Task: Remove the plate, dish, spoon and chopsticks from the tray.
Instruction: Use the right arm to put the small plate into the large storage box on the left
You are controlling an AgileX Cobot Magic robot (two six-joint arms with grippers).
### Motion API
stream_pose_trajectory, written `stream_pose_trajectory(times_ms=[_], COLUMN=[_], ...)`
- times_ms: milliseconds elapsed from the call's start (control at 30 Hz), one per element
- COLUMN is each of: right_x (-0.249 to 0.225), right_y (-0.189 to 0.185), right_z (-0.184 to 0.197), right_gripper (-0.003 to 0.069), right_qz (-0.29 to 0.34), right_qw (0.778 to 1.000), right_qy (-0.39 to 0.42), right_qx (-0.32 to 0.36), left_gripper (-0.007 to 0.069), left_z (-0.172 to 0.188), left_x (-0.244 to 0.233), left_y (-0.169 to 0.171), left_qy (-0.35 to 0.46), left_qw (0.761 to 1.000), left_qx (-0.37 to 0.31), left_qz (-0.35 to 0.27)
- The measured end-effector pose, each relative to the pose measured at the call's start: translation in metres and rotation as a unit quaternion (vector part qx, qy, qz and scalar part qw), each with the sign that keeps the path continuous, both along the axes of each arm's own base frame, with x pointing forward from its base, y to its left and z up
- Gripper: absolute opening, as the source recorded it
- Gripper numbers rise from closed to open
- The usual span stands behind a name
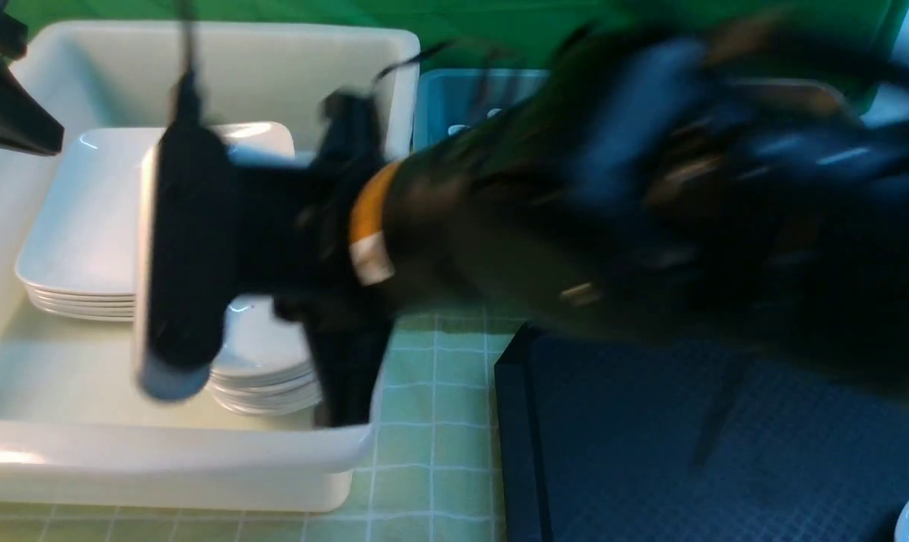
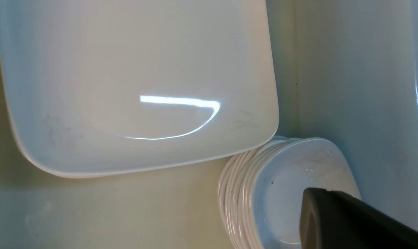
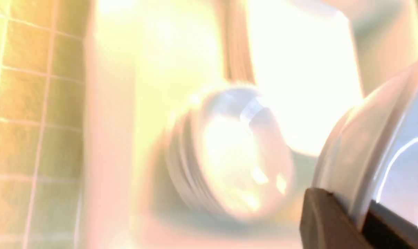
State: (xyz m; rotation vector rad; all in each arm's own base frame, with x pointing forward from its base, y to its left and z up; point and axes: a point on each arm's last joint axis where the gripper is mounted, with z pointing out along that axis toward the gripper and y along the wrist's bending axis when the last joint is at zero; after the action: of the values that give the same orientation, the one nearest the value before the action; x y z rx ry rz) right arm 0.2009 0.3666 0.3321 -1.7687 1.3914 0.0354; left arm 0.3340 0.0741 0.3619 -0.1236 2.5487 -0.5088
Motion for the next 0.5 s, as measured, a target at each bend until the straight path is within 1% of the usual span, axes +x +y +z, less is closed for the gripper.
stream_pose_trajectory(times_ms=[167, 333, 433, 500], right_x=[0.017, 0.022, 0.023, 0.023], right_y=[0.031, 0.038, 0.04, 0.04], right_z=[-0.056, -0.073, -0.073, -0.073], right_gripper=[0.0019, 0.0031, 0.0076, 0.0128], right_qz=[0.023, 0.037, 0.039, 0.041], right_qw=[0.998, 0.995, 0.995, 0.994], right_qy=[-0.002, -0.015, -0.022, -0.028], right_qx=[-0.066, -0.09, -0.094, -0.096], left_gripper=[-0.0013, -0.0013, -0.0013, -0.0013], left_z=[0.0, 0.0, 0.0, 0.0], left_x=[0.0, 0.0, 0.0, 0.0], left_y=[0.0, 0.001, 0.001, 0.001], left_qy=[0.0, 0.001, 0.001, 0.001], left_qw=[1.0, 1.0, 1.0, 1.0], left_qx=[0.0, 0.004, 0.004, 0.004], left_qz=[0.0, 0.0, 0.0, 0.0])
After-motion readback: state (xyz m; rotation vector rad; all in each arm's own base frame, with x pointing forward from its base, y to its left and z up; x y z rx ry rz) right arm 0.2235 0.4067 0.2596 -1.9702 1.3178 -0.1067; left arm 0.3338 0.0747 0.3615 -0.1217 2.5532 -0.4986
